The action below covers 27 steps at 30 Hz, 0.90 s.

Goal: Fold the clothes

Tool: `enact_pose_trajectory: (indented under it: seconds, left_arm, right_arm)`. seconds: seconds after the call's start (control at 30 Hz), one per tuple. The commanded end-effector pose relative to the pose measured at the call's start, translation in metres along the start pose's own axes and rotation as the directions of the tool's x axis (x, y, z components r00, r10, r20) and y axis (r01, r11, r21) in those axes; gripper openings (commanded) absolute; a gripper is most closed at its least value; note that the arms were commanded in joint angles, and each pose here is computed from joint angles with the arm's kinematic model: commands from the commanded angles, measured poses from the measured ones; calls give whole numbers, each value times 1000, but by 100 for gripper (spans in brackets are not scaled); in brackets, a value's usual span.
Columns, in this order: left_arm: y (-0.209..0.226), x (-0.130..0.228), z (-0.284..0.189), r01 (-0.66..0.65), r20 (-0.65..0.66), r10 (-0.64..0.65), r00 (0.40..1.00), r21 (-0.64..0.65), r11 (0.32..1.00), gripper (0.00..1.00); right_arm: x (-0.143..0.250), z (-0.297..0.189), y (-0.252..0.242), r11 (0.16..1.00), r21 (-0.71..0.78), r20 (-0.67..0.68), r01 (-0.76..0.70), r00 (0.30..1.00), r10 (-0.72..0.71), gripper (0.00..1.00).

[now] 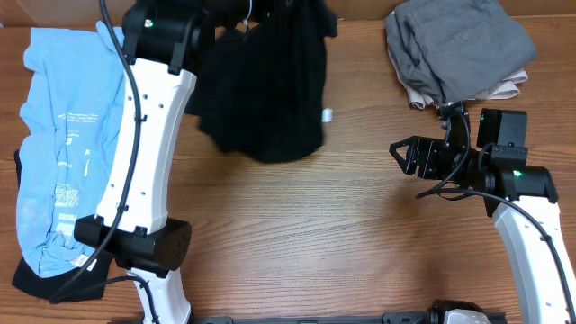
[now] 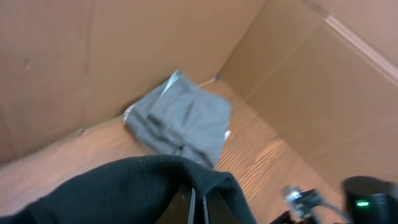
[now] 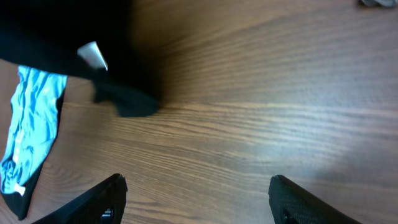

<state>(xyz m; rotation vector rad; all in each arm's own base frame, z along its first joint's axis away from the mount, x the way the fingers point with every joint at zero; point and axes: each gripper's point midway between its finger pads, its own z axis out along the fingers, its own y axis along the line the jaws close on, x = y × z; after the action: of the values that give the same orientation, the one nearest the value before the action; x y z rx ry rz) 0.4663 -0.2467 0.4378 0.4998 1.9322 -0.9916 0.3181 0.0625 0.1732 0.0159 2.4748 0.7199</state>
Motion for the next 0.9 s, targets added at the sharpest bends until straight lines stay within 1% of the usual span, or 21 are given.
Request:
enact_pose_trajectory:
  seconds: [0.0, 0.1, 0.23, 0.3, 0.43, 0.47, 0.5, 0.53, 0.57, 0.6, 0.63, 0.77, 0.87]
  left_arm:
    - [-64, -29, -28, -45, 76, 34, 997, 138, 989, 4]
    - [-84, -33, -33, -67, 89, 51, 995, 181, 981, 4]
    - [-103, -35, -37, -94, 102, 73, 992, 219, 971, 4]
    - [-108, -35, -37, -96, 102, 75, 992, 228, 969, 4]
    - [-112, -33, -36, -98, 95, 76, 993, 245, 965, 4]
    - [-112, -33, -36, -98, 95, 76, 993, 245, 965, 4]
    - [-112, -33, -36, -97, 95, 76, 993, 245, 965, 4]
    - [-112, -33, -36, -95, 95, 74, 993, 245, 965, 4]
    - [-112, -33, -36, -96, 95, 74, 993, 245, 965, 4]
    - [-112, -34, -37, -96, 96, 74, 993, 243, 965, 4]
    - [-110, -35, -37, -95, 99, 74, 992, 237, 967, 4]
    - [-91, -46, -46, -95, 135, 72, 988, 178, 979, 4]
    - [-72, -62, -66, -98, 182, 74, 981, 127, 987, 4]
  right_arm:
    - [-14, -4, 24, 991, -66, 50, 120, 992, -117, 77]
    - [-20, 3, 41, 977, -96, 75, 189, 980, -183, 77]
    - [-23, 19, 62, 955, -114, 91, 276, 960, -266, 82]
    - [-22, 30, 66, 949, -90, 84, 304, 951, -297, 84]
    - [-17, 54, 58, 947, -5, 37, 320, 947, -320, 84]
    - [-15, 59, 55, 947, 11, 23, 320, 947, -321, 82]
    - [-13, 65, 51, 947, 23, 5, 319, 948, -319, 75]
    - [-10, 69, 48, 950, 34, -10, 311, 950, -311, 61]
    - [-8, 72, 46, 953, 34, -24, 302, 953, -301, 38]
    - [-7, 74, 44, 960, 36, -29, 277, 961, -276, 12]
    - [-7, 74, 43, 967, 38, -27, 253, 967, -252, 4]
    - [-18, 58, 47, 975, 40, 22, 219, 975, -220, 4]
    - [-31, 30, 56, 976, 49, 81, 210, 974, -214, 4]
